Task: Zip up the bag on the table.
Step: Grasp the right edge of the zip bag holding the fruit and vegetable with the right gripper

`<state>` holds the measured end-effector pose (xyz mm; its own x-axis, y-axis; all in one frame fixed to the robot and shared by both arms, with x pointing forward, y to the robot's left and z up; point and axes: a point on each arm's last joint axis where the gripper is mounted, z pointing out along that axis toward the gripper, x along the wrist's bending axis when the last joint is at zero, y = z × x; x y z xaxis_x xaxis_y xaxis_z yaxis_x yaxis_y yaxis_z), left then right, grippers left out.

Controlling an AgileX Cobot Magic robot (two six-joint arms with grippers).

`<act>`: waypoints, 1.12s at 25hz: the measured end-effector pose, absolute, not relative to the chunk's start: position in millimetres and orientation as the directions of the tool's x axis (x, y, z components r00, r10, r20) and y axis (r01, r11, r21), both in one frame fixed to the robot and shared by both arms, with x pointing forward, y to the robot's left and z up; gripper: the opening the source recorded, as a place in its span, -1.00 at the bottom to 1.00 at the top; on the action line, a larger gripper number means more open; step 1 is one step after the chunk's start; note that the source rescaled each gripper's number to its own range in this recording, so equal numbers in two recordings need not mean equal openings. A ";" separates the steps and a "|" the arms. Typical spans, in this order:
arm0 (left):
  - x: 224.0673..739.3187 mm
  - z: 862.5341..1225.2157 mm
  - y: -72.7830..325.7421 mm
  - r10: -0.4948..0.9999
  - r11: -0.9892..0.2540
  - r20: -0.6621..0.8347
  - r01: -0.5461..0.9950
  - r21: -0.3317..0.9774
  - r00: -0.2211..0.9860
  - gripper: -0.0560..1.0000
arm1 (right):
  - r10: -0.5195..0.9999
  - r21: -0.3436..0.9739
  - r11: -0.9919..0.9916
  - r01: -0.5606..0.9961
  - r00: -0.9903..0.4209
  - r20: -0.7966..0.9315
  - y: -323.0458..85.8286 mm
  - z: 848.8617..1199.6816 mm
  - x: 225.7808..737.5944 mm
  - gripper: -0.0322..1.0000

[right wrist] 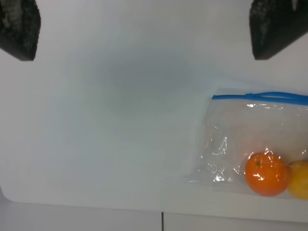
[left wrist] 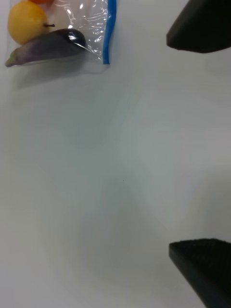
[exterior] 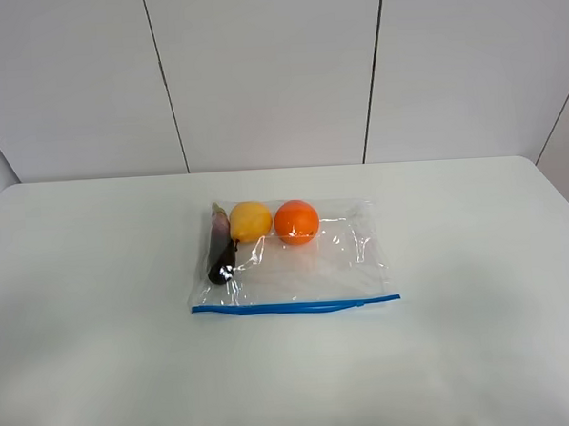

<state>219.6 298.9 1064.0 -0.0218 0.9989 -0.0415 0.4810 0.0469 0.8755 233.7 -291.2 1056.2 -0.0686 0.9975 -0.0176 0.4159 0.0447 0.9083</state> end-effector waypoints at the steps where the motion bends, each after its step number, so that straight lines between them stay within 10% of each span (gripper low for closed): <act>1: 219.6 1064.0 298.9 0.999 0.047 -0.042 0.481 0.875 -0.022 0.85 | 0.997 0.908 0.045 0.416 -0.069 -0.018 -291.2 1056.2 233.7 0.88; 19: 219.6 1064.0 298.9 0.999 0.047 -0.042 0.481 0.875 -0.022 0.85 | 0.998 0.925 0.034 0.379 -0.070 -0.008 -290.7 1066.7 238.7 0.86; 28: 219.6 1064.0 298.9 0.999 0.047 -0.042 0.481 0.875 -0.022 0.85 | 0.985 0.764 -0.054 0.642 -0.094 0.148 -284.1 1101.8 330.9 0.86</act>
<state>219.6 298.9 1064.0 -0.0218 0.9989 -0.0415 0.4810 0.0469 0.8755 330.9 -284.1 1101.8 -0.0937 0.9846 0.1478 0.6425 -0.0536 0.7644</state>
